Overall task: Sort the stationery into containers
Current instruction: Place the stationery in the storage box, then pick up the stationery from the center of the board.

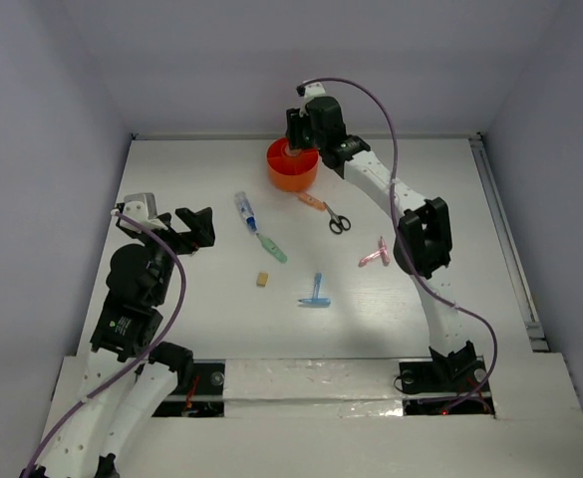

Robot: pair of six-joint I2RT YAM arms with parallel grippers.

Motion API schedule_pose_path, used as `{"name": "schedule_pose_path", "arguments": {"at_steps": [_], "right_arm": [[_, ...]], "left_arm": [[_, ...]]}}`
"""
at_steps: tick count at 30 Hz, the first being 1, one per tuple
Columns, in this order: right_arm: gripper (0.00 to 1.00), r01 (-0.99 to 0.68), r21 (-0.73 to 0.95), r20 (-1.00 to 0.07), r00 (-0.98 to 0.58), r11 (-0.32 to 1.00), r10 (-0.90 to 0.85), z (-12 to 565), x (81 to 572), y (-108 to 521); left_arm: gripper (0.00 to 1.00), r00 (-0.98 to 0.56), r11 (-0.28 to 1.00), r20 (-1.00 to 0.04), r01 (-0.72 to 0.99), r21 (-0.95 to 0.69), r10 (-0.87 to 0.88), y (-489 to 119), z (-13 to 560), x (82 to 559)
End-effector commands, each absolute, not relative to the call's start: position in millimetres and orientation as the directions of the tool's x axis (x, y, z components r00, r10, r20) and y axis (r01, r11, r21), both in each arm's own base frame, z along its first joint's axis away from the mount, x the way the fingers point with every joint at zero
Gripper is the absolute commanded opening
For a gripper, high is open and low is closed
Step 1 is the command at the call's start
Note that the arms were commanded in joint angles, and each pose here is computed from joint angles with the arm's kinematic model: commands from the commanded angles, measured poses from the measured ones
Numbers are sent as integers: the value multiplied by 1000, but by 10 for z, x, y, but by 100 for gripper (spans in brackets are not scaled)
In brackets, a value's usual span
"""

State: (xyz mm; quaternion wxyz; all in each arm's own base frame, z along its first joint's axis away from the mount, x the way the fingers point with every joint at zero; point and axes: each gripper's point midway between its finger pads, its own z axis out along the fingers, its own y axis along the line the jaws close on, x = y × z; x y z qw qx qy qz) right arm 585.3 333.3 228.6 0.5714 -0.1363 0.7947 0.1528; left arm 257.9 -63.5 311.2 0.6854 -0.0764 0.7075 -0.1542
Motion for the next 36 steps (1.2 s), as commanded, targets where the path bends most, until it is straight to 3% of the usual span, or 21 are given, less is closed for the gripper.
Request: {"name": "schedule_pose_path", "arguments": {"at_steps": [1,3,6,11,12,14,15,16,17,18,20,23,24,27,36], "right_arm": [[50,-406,115,-976,-217,906,27,2639,5935,3382],[68,-410,116,-979,-201,905,34,2742,5937,3385],[84,-434,116,-985,-168,894,47,2974,5915,3413],[91,-480,123,-985,-164,869,49,3163,5792,3447],[88,-487,131,-988,-141,864,70,3366,5702,3406],[80,-557,173,-974,-222,812,55,3038,5421,3581],[56,-595,180,-982,-161,784,103,3355,5234,3599],[37,-616,211,-969,-237,759,76,2930,5052,3676],[25,-643,220,-966,-248,733,71,2865,4866,3811],[15,-664,221,-967,-243,715,73,2885,4724,3874],[13,-673,222,-956,-294,706,20,2536,4517,3983],[30,-690,205,-944,-328,695,-48,2210,4283,4199],[47,-688,208,-937,-344,695,-60,2121,4252,4237],[68,-683,246,-908,-411,688,-83,1803,4161,4364],[72,-638,238,-846,-507,733,-166,995,4253,4632]], "left_arm": [[99,-14,939,-946,120,-323,-323,-646,3206,2606],[99,-11,940,-946,111,-323,-323,-622,3206,2612],[99,-10,939,-946,113,-324,-325,-626,3210,2611],[99,-6,942,-945,89,-325,-326,-567,3198,2627],[99,-8,941,-945,83,-327,-328,-560,3191,2627],[99,-3,942,-944,64,-329,-329,-517,3188,2634],[99,-3,942,-943,61,-331,-332,-513,3188,2636],[99,-3,942,-943,46,-332,-332,-485,3176,2651],[99,-3,943,-943,43,-331,-332,-480,3173,2654],[99,-6,941,-942,42,-335,-335,-483,3173,2661],[99,-7,941,-942,33,-336,-336,-463,3165,2667],[99,-8,941,-942,33,-337,-337,-465,3158,2672],[99,-6,941,-941,24,-338,-338,-441,3151,2677],[95,-7,940,-941,27,-339,-339,-446,3148,2671],[94,-12,939,-940,40,-341,-341,-461,3137,2668]]}}
